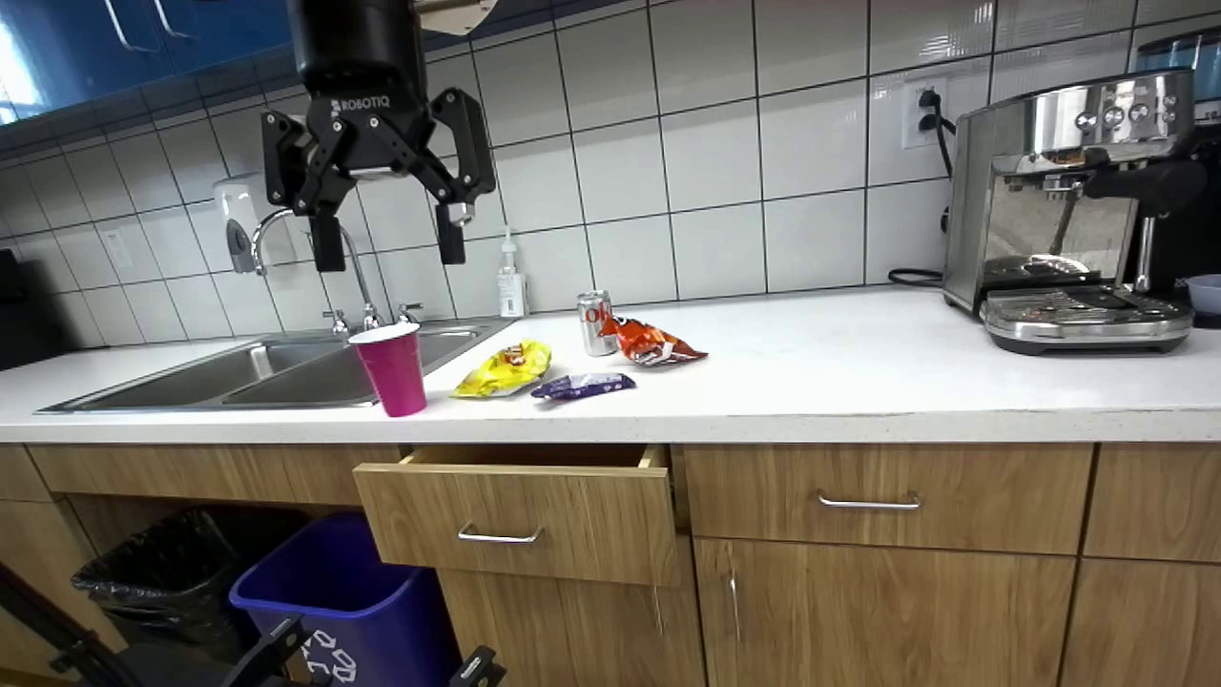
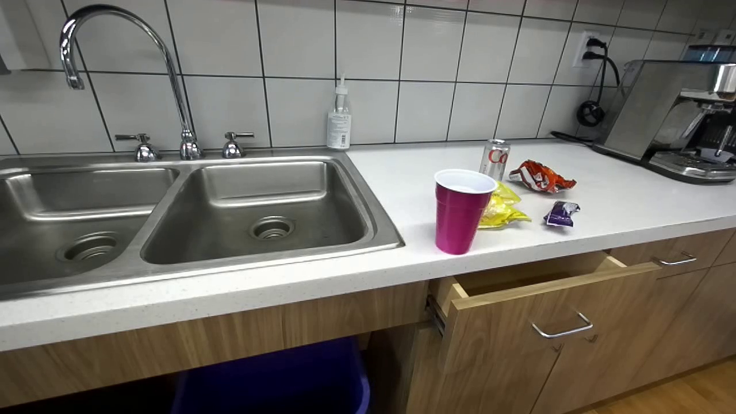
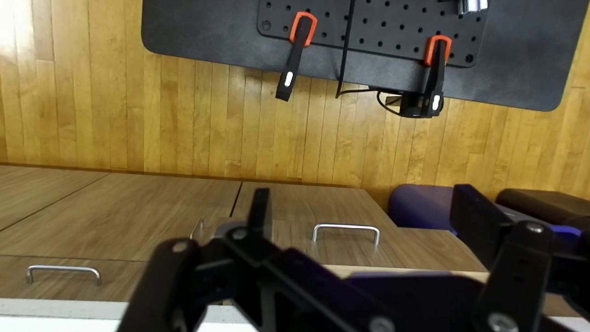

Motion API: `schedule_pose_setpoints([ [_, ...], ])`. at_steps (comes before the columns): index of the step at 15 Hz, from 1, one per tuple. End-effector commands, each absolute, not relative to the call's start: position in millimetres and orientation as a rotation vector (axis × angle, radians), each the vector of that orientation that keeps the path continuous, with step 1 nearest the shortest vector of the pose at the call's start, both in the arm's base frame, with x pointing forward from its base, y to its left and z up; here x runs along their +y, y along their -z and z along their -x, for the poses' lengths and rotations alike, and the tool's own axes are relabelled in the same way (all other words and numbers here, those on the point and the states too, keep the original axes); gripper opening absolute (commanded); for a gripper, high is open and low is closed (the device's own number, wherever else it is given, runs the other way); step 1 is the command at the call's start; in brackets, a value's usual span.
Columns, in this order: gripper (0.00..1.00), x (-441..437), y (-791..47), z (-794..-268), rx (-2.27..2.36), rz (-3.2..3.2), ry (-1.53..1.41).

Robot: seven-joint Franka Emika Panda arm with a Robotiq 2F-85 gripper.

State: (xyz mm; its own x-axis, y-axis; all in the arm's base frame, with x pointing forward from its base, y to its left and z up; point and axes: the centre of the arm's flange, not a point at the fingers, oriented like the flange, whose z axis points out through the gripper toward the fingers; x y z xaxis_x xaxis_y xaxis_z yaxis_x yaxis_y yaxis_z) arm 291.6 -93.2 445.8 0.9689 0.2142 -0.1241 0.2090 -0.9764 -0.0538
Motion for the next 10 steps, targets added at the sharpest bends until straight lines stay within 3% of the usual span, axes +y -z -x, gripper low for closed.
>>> schedule_pose_setpoints([
  [1, 1.00, -94, -426, -300, -0.306, 3.083, -0.156],
  [10, 1.00, -92, -392, -332, -0.281, 3.112, -0.158],
])
